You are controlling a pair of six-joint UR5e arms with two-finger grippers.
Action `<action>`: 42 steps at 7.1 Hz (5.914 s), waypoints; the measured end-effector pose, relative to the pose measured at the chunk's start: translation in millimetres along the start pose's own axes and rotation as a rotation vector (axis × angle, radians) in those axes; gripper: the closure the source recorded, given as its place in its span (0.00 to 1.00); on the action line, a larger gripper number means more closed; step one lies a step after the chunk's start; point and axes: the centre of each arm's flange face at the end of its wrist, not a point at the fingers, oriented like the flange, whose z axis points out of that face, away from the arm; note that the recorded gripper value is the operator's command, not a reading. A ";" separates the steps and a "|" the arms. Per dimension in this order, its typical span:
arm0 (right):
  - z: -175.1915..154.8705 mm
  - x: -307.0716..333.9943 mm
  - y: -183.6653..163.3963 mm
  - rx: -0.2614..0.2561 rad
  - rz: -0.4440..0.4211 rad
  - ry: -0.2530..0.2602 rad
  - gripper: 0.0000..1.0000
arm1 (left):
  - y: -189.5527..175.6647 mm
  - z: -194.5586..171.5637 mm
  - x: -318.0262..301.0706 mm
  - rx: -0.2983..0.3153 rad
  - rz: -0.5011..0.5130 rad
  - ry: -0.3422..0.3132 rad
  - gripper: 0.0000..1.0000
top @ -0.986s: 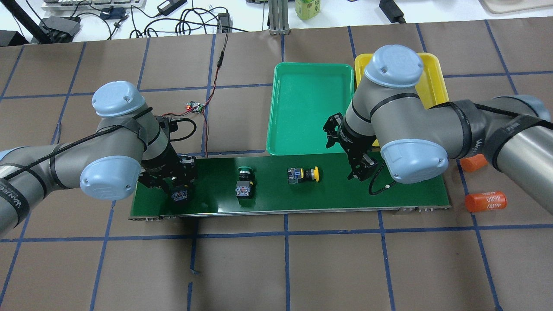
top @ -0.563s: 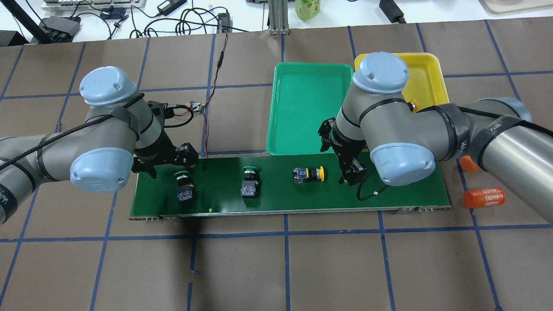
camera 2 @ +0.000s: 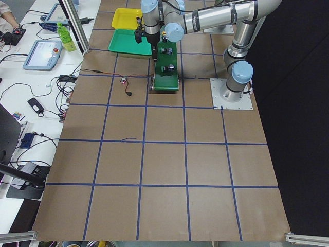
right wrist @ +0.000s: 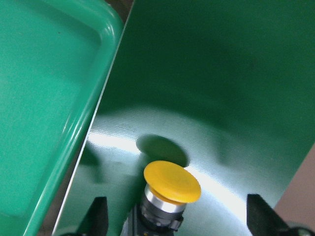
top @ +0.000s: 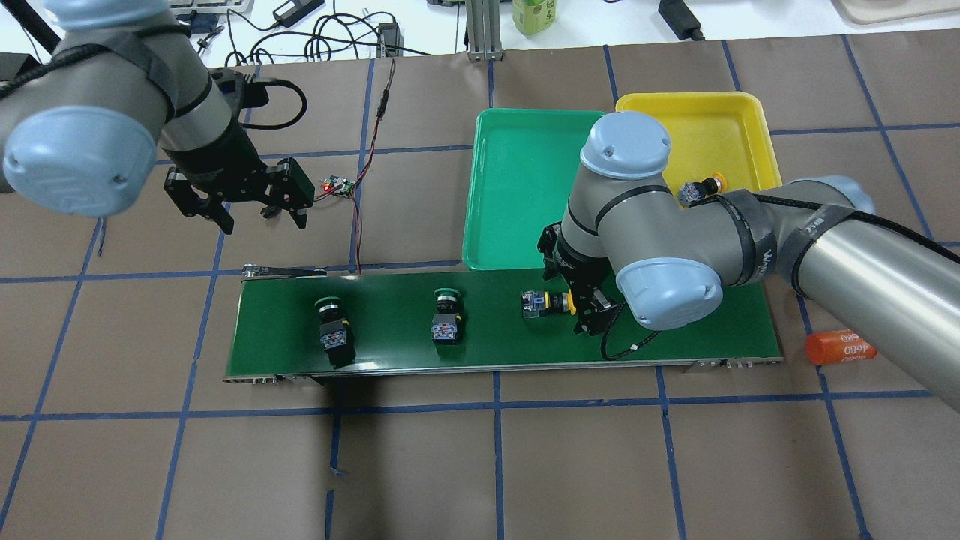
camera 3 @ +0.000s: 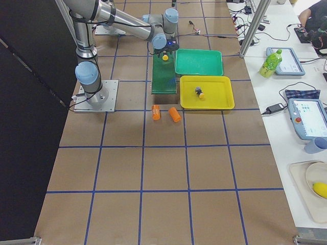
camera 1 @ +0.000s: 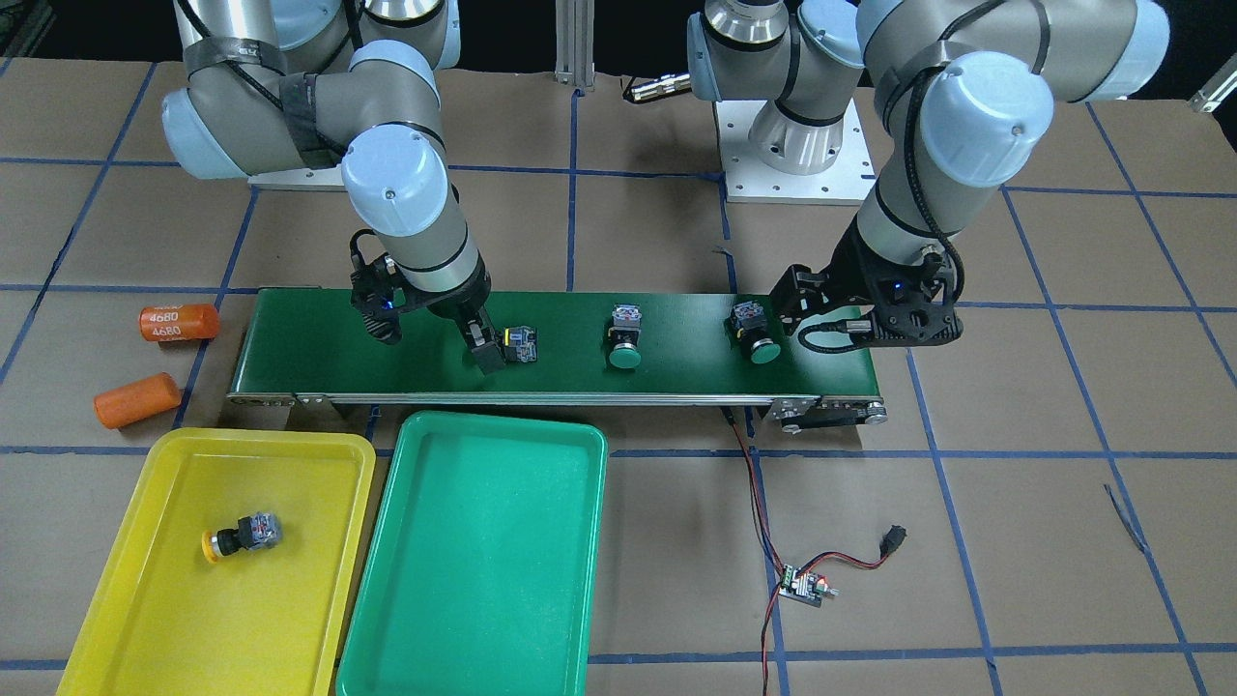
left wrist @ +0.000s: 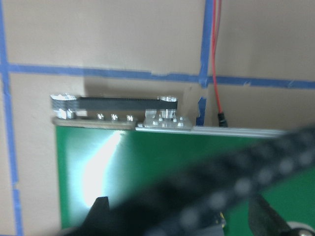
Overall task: Sort buttons by color to trays
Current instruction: 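Grasp the yellow-capped button on the belt with the right gripper while the left withdraws, then carry the yellow button into the yellow tray and open the right gripper, then move the right gripper back over the green buttons on the belt, then lower the right gripper and grasp a green-capped button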
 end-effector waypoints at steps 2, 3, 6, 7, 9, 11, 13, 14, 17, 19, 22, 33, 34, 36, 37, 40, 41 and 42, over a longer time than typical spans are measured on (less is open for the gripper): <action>3.5 -1.1 -0.2 0.000 -0.002 0.005 0.89 | 6.8 -39.7 4.4 -0.015 0.035 -0.004 0.00; 4.7 -1.5 -0.5 -0.001 -0.006 0.007 1.00 | 10.7 -46.4 4.9 -0.012 0.043 -0.006 0.00; 4.4 -7.2 -5.7 -0.001 -0.069 0.002 1.00 | 22.6 -55.4 4.3 0.003 0.047 -0.018 0.00; -5.2 -12.6 -10.1 0.005 -0.089 -0.015 1.00 | 26.8 -57.6 3.5 0.006 0.048 -0.027 0.00; -44.6 -34.0 -34.9 0.022 -0.093 -0.047 1.00 | 35.3 -56.2 3.4 0.007 0.047 -0.029 0.00; -75.1 -65.8 -108.0 0.046 -0.093 -0.076 1.00 | 40.2 -55.4 3.4 0.011 0.048 -0.029 0.00; -73.2 -88.2 -194.4 0.088 -0.173 -0.072 1.00 | 40.9 -57.8 3.4 0.017 0.055 -0.030 0.00; -63.6 -98.9 -228.6 0.107 -0.231 -0.078 1.00 | 40.9 -60.0 3.0 0.022 0.070 -0.031 0.00; -21.4 -127.6 -275.1 0.161 -0.294 -0.128 0.00 | 40.8 -67.7 -1.6 0.032 0.102 -0.027 0.00; -10.4 -131.0 -279.9 0.177 -0.305 -0.143 0.00 | 43.9 -76.5 -5.1 0.052 0.082 -0.021 0.00; -67.6 -103.4 -257.2 0.155 -0.308 -0.118 0.00 | 50.6 -90.9 -3.1 0.099 0.066 -0.024 0.00; -79.9 -25.7 -39.5 0.085 -0.960 -0.001 0.00 | 21.3 -62.3 10.4 0.093 0.025 0.036 0.00; -62.5 -21.2 -31.8 0.088 -0.977 -0.005 0.00 | 22.8 -63.3 11.3 0.104 0.029 0.034 0.00; -45.5 -15.9 -25.3 0.067 -0.992 -0.012 0.00 | 33.2 -74.2 14.9 0.129 0.038 0.031 0.00; -39.0 -13.8 -24.1 0.052 -0.993 -0.010 0.00 | 37.7 -80.4 15.7 0.139 0.038 0.031 0.00; -16.0 -15.4 -26.4 0.015 -0.989 0.022 0.30 | 56.3 -97.5 13.6 0.139 0.030 0.025 0.00; -7.9 -15.8 -27.5 0.003 -0.988 0.034 0.70 | 57.3 -88.9 12.2 0.102 0.031 0.020 0.00; -1.5 -14.9 -28.8 -0.005 -0.986 0.045 1.00 | 55.6 -80.4 10.0 0.065 0.031 0.014 0.00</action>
